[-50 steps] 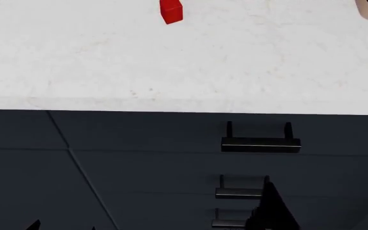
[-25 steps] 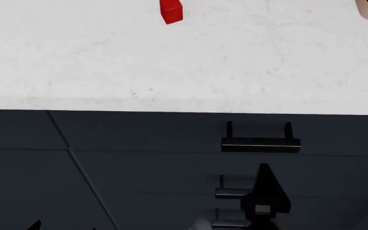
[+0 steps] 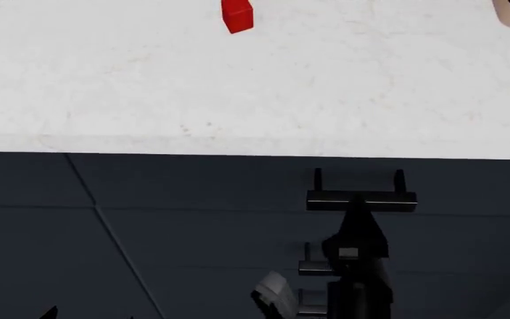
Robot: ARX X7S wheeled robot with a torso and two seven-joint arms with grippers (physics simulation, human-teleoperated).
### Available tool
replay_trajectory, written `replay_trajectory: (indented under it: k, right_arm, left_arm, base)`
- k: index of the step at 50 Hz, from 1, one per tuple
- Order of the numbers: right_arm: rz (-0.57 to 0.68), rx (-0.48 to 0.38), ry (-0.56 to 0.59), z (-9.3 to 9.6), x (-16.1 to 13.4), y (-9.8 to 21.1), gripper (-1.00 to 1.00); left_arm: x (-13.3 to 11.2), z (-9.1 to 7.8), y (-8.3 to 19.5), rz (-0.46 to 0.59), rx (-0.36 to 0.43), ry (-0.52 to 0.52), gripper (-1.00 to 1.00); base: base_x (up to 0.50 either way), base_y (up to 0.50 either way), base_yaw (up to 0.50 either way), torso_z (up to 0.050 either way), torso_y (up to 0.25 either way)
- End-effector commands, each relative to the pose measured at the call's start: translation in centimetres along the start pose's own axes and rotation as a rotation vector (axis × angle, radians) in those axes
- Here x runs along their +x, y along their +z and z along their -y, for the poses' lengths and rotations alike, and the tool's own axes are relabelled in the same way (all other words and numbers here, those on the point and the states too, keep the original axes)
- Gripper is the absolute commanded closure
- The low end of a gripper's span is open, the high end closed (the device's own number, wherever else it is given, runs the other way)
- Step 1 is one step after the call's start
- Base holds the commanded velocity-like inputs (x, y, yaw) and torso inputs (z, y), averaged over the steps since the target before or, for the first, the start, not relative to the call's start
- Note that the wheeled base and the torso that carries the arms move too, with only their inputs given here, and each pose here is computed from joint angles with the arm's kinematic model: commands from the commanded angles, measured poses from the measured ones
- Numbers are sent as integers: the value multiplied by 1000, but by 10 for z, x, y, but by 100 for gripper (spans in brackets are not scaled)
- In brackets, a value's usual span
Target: Open the right drawer.
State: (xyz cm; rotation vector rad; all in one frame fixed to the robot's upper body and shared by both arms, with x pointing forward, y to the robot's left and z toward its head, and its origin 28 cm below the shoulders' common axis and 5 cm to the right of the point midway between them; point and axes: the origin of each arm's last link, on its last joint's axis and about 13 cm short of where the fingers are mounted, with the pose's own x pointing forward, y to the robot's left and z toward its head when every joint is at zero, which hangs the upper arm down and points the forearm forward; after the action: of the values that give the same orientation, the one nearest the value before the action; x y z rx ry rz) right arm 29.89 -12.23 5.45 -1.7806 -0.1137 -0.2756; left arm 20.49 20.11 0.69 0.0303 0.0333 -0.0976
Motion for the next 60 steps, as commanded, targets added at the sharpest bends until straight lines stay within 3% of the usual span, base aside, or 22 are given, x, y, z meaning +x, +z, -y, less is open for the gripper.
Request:
replay_trajectory:
  k: [1,26,36,42,43,60]
  right_arm:
    - [-7,-41,-7,-6,17,0,-100]
    - [-36,-70,-22,-9,34,-2,-100]
    - [-62,-56,-20,-18,42,-1,-100]
    - [-57,-46,-30,-14,45,0,-100]
    - [-55,-33,-35,-14,45,0,100]
    - [-44,-32,-65,-10,44,-2,100]
  left_arm:
    - [1,0,-1,-4,0,-1,-100]
    - [0,0,-2,-5,6,-5,-100]
    - [0,1,-2,-9,9,-9,-100]
    - [0,1,-2,-9,11,-9,-100]
    - [0,1,-2,-9,9,-10,-100]
    - [0,1,-3,-11,8,-12,-100]
  base:
    - [0,0,0,0,0]
    - [0,0,0,0,0]
    - [0,0,0,0,0]
    - [0,0,0,0,0]
    - [0,0,0,0,0]
    - [1,0,0,0,0]
